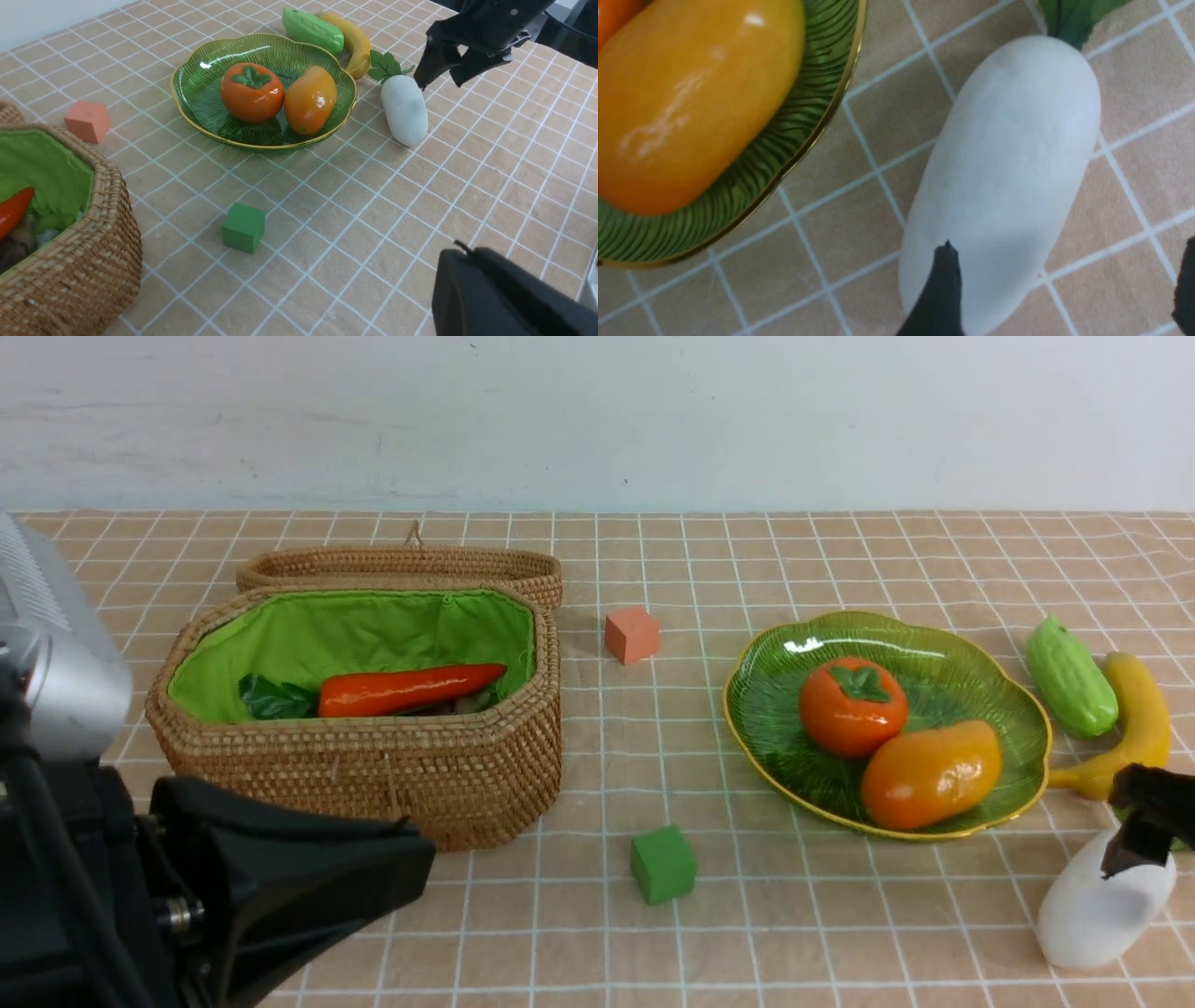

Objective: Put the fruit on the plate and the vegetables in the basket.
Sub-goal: Take a daikon with your right arm and place it on the basket on the left.

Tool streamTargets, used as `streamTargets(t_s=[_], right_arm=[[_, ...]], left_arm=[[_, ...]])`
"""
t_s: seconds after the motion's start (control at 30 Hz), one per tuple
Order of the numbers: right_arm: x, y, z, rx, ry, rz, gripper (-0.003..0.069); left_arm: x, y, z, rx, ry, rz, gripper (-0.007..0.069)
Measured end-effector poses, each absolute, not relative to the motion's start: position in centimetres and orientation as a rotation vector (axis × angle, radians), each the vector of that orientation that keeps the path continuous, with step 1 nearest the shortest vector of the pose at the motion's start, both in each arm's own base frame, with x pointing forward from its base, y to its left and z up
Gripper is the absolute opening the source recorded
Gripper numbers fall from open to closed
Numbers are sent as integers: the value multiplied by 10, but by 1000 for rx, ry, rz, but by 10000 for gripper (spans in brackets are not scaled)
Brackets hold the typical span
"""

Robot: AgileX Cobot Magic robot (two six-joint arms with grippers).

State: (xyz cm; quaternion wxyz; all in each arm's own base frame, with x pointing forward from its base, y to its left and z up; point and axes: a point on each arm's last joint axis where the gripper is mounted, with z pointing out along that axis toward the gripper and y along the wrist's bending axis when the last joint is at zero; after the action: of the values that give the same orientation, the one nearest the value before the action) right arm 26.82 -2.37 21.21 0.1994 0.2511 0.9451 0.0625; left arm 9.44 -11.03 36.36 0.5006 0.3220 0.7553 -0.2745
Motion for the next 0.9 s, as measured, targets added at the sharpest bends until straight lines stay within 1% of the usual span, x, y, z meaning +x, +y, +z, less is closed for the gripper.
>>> streamTargets(t_s=[0.03, 0.07, 0.1, 0.17, 0.23, 0.27, 0.3, 0.4, 0.43, 0.47, 0.5, 0.53, 0.6, 0.63, 0.67, 0.7, 0.73, 0.8, 0.9], right_arm=[[277, -25, 196, 714, 2662, 165, 670], [283, -26, 188, 739, 2648, 176, 672], [288, -26, 180, 742, 2647, 172, 666], [292, -27, 161, 759, 2702, 160, 632], [296, -27, 158, 746, 2723, 151, 568], [296, -27, 158, 746, 2725, 151, 568], [296, -27, 158, 729, 2738, 150, 531], [294, -26, 162, 708, 2773, 152, 533], [289, -25, 167, 711, 2818, 158, 533], [281, -23, 180, 718, 2864, 172, 533], [279, -22, 185, 718, 2872, 177, 533], [275, -20, 197, 711, 2881, 189, 533], [266, -8, 244, 612, 2839, 224, 533], [264, 2, 266, 518, 2792, 251, 533], [265, 6, 275, 481, 2768, 261, 533], [268, 33, 314, 223, 2647, 333, 533], [269, 37, 318, 196, 2625, 351, 533], [278, 84, 356, -155, 2450, 457, 533], [296, 150, 385, -563, 2217, 542, 533]], left_arm=[[94, -110, 364, 778, 1826, -664, -13], [94, -110, 364, 778, 1826, -664, -13], [94, -110, 364, 778, 1826, -664, -13], [94, -110, 363, 779, 1827, -664, -13], [94, -110, 363, 779, 1827, -664, -13], [94, -110, 363, 779, 1827, -664, -13], [94, -110, 363, 781, 1828, -663, -13], [94, -110, 363, 780, 1826, -663, -13], [94, -110, 363, 780, 1826, -663, -13], [94, -110, 363, 780, 1826, -663, -13], [94, -110, 363, 780, 1826, -663, -13], [94, -110, 363, 781, 1825, -661, -13], [95, -109, 364, 787, 1812, -637, -13], [96, -109, 364, 787, 1804, -623, -13], [96, -109, 364, 785, 1803, -618, -13], [98, -107, 364, 767, 1806, -595, -13], [99, -107, 364, 767, 1805, -584, -13], [102, -104, 364, 710, 1829, -561, -13], [107, -97, 362, 624, 1869, -490, -13]])
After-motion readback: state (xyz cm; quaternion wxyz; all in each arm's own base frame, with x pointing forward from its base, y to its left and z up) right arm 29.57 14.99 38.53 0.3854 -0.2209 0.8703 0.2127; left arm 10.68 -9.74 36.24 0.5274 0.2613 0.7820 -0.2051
